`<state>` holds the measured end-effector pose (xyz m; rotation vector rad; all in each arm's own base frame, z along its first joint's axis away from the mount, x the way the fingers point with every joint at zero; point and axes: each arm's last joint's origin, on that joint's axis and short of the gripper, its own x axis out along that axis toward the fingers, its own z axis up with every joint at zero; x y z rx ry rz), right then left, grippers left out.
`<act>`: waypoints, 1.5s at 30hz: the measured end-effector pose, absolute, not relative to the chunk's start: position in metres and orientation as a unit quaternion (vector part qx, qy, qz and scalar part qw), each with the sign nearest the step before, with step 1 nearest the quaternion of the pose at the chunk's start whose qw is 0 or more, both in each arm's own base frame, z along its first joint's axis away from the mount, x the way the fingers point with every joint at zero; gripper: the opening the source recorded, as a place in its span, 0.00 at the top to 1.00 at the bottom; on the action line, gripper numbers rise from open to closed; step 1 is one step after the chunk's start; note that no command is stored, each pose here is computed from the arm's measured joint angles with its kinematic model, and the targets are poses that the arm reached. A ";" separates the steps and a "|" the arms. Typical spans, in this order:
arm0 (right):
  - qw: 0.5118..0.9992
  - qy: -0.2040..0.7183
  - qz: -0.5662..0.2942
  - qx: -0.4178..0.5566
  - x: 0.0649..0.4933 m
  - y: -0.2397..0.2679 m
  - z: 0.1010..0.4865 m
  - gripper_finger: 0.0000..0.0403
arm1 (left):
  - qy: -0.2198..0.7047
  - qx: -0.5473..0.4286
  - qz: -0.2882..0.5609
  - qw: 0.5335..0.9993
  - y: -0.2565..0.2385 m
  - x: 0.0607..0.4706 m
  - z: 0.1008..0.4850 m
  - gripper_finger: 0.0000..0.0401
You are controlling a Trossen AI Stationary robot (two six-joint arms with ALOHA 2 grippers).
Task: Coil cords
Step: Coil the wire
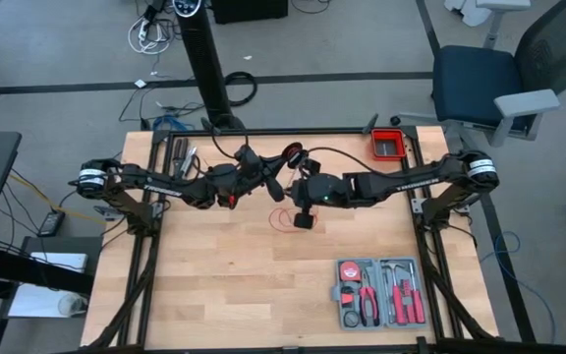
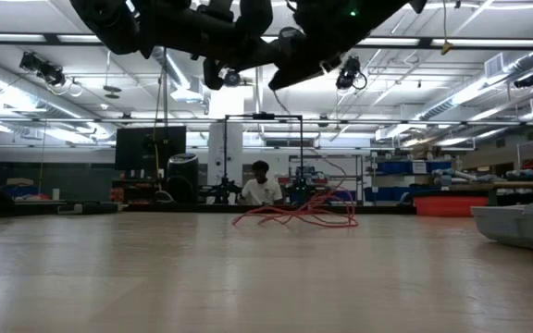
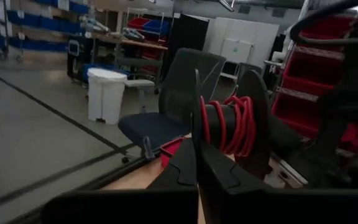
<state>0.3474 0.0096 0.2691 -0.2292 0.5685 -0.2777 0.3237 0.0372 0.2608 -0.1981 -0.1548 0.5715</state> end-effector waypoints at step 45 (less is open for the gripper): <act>0.993 0.076 -0.021 -0.086 0.269 -0.018 0.315 0.82 | -0.125 0.011 0.097 0.987 0.033 0.305 0.243 1.00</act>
